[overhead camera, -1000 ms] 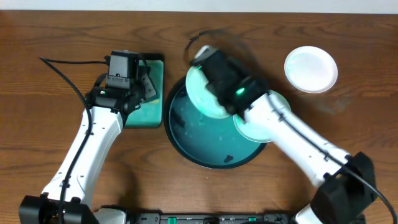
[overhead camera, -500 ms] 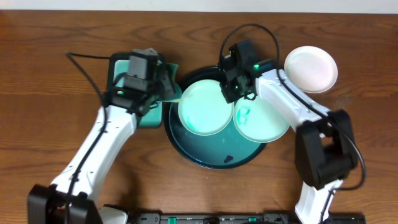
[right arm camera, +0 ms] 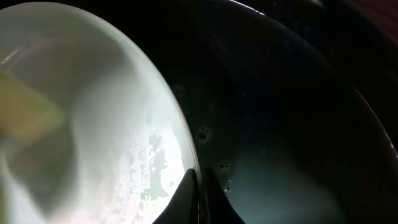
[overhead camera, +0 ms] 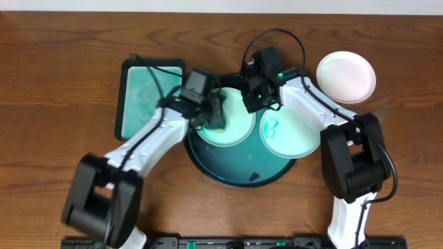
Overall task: Clean dirty plates on tray and stack at the side
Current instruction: 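Scrub the back plate again with the left sponge while right holds it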
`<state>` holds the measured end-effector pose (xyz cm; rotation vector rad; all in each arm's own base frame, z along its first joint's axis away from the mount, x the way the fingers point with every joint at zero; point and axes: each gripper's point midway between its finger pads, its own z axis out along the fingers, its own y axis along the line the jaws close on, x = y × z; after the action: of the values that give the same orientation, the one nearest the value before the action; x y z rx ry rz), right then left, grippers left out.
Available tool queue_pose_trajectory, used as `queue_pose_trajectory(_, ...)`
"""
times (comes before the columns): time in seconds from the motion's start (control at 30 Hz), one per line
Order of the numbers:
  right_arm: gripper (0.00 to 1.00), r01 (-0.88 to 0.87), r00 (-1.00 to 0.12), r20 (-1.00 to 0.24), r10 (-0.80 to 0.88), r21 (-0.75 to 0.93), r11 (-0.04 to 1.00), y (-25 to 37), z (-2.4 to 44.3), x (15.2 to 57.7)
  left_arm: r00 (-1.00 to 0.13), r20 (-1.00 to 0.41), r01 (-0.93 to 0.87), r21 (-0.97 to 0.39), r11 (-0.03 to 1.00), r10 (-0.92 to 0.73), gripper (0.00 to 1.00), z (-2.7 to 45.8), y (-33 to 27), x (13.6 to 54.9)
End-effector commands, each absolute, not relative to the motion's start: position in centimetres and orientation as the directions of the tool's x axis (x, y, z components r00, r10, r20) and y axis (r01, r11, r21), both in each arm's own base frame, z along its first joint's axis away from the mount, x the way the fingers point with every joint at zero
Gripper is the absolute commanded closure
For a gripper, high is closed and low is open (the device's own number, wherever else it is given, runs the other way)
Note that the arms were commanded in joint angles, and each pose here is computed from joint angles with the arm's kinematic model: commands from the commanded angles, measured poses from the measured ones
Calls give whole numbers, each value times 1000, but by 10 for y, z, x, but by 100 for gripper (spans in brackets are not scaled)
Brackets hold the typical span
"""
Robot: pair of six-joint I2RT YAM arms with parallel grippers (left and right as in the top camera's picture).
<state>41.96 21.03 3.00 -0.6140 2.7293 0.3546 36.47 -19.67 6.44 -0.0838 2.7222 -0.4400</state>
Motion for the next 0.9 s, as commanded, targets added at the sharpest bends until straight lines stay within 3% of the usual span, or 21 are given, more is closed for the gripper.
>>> queue_pose_trajectory(0.0,99,-431,-861,-370,-348,169,886,208,34,425,-941,-332,29,-285,958,-70,93,43,-201,360)
queue_pose_trajectory(0.1,99,-431,-861,-370,-348,168,887,208,34,425,-948,-315,41,-248,968,-40,93,27,-196,359)
queue_pose_trajectory(0.17,99,-430,-862,-369,-348,168,887,208,34,425,-939,-342,40,-155,987,-16,93,23,-181,364)
queue_pose_trajectory(0.3,99,-431,-862,-369,-348,169,887,208,34,425,-898,-440,-50,55,997,-21,93,28,-141,380)
queue_pose_trajectory(0.4,99,-431,-862,-369,-348,169,887,208,34,425,-856,-516,-95,105,990,-27,93,37,-131,395)
queue_pose_trajectory(0.6,99,-429,-864,-365,-348,170,887,208,33,424,-812,-580,-25,-84,996,-69,93,50,-169,417)
queue_pose_trajectory(0.7,99,-426,-869,-351,-349,170,889,206,32,421,-878,-477,116,-303,946,-45,93,47,-216,397)
queue_pose_trajectory(0.87,99,-427,-867,-356,-348,170,888,206,32,422,-931,-365,145,-384,912,-5,93,40,-230,370)
